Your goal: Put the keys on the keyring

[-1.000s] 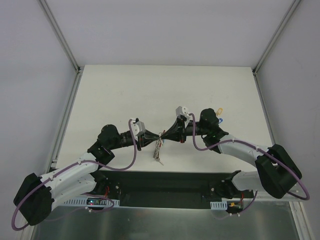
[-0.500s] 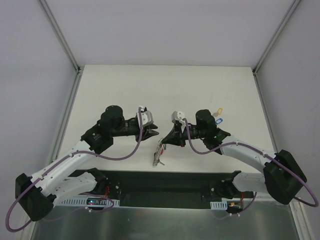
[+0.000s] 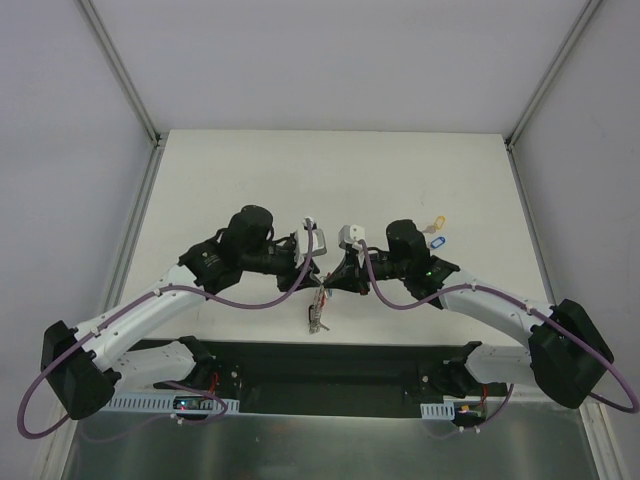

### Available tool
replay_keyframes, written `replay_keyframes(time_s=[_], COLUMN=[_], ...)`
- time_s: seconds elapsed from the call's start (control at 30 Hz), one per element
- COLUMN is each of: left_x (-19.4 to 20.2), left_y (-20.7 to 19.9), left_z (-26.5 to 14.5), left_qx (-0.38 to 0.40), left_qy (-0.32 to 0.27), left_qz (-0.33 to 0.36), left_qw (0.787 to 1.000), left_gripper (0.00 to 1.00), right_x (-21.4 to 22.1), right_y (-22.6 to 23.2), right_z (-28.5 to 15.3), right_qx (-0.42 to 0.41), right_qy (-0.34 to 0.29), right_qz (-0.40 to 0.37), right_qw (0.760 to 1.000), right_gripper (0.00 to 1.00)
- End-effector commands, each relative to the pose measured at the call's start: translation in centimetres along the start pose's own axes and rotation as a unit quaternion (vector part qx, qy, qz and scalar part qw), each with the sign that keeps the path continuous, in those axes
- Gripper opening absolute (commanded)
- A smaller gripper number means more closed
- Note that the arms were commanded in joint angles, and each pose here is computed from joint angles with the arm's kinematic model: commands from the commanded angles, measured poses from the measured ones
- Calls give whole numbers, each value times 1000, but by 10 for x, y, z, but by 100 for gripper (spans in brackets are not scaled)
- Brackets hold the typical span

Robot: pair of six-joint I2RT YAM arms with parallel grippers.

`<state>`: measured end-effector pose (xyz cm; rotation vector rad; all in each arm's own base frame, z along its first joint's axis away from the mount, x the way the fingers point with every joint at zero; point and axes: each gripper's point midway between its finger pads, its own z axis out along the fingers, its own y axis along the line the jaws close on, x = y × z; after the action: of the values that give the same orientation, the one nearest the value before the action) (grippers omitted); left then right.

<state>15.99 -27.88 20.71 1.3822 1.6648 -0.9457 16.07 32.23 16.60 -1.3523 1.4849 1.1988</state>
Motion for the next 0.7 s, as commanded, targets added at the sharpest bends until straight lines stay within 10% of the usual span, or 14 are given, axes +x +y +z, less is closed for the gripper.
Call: replay_keyframes(time_s=[0.0,0.67], left_x=[-4,13], left_y=[-3,8], left_z=[4,19], left_qx=[11,-24], left_qy=[10,-19], left_qz=[5,-25], left_qw=[1000,999], left_gripper=[32,27], right_x=[-35,-39], right_y=[1,1], right_z=[-1,-2], right_qx=[-2,6], right_qy=[-33,-43], right_qz=[-52,-51], right_qw=[998,998], right_gripper=[1,1])
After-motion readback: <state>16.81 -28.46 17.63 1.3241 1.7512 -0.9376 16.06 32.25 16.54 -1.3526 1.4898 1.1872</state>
